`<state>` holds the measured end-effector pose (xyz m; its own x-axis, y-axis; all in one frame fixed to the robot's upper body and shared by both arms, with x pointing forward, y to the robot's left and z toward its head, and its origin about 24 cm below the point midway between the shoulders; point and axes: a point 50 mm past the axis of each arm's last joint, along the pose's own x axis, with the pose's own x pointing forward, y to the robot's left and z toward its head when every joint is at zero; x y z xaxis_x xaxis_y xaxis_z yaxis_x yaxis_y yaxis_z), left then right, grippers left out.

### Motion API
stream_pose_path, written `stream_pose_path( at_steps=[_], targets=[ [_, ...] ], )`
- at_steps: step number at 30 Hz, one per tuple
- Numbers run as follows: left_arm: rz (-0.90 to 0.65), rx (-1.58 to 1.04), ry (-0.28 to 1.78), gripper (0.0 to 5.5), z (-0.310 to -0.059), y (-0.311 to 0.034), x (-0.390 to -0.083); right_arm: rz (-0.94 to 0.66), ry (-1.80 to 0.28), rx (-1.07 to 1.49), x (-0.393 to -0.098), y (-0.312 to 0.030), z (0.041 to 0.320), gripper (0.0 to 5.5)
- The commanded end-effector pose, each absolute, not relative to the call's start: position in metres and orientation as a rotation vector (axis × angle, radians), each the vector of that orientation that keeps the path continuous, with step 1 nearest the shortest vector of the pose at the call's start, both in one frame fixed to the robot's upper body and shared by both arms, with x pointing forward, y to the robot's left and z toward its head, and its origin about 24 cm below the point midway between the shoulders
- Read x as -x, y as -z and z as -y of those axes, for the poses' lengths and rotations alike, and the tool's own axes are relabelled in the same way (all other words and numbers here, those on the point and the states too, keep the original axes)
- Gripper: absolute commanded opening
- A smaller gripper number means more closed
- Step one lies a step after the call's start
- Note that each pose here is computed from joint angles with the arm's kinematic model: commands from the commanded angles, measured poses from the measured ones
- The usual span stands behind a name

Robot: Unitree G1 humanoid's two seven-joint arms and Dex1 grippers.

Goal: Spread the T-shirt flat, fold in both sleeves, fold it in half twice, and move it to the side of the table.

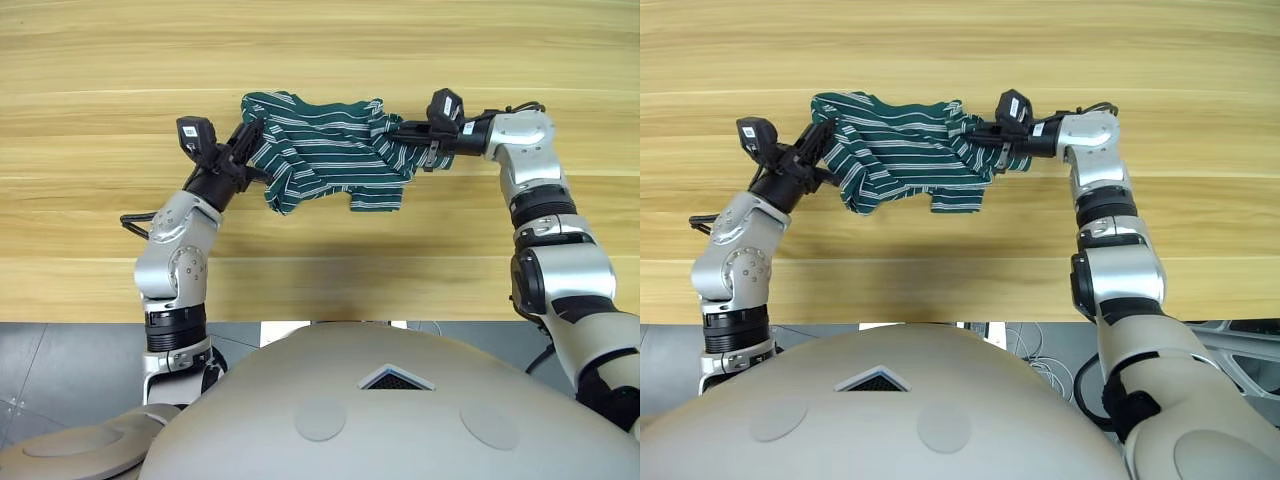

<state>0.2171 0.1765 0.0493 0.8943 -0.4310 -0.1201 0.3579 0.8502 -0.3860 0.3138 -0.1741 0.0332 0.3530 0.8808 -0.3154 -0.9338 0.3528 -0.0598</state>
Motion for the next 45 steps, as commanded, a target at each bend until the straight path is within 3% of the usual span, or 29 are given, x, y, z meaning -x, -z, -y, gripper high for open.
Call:
stream_pose_path(
  at_steps=[1,7,11,21,23,25,27,29,33,35,38,45],
  targets=[
    [-0.203,0.317,0.445,0.02,-0.199,-0.055,-0.220,-0.110,-1.014,0.285,-0.343,-0.082,0.200,0.00],
    [-0.166,0.262,0.509,0.02,-0.237,-0.067,-0.224,-0.032,-0.704,0.337,-0.370,-0.128,0.238,0.00],
    [-0.069,0.217,0.550,0.02,-0.260,-0.086,-0.226,0.019,-0.590,0.337,-0.377,-0.146,0.248,0.00],
    [0.046,0.158,0.629,0.02,-0.249,-0.121,-0.220,0.166,-0.790,0.379,-0.357,-0.165,0.248,0.00],
    [0.036,0.154,0.589,0.02,-0.240,-0.125,-0.247,0.142,-0.862,0.388,-0.359,-0.161,0.230,0.00],
    [-0.014,0.142,0.561,0.02,-0.231,-0.136,-0.297,0.077,-0.867,0.406,-0.375,-0.166,0.207,0.00],
    [-0.060,0.071,0.477,0.02,-0.231,-0.162,-0.358,0.007,-0.779,0.432,-0.402,-0.187,0.179,0.00],
    [-0.055,-0.024,0.337,0.02,-0.236,-0.200,-0.397,0.012,-0.637,0.482,-0.420,-0.223,0.158,0.00],
    [0.157,-0.119,0.063,0.02,-0.254,-0.298,-0.409,0.219,-0.422,0.482,-0.424,-0.317,0.141,0.00],
    [0.230,-0.116,0.040,0.02,-0.257,-0.324,-0.406,0.273,-0.390,0.464,-0.420,-0.338,0.142,0.00],
    [0.225,-0.139,0.042,0.02,-0.263,-0.324,-0.404,0.238,-0.370,0.429,-0.422,-0.329,0.151,0.00],
    [0.130,-0.185,0.054,0.02,-0.268,-0.292,-0.408,-0.042,-0.436,0.457,-0.427,-0.232,0.170,0.00]
  ],
)
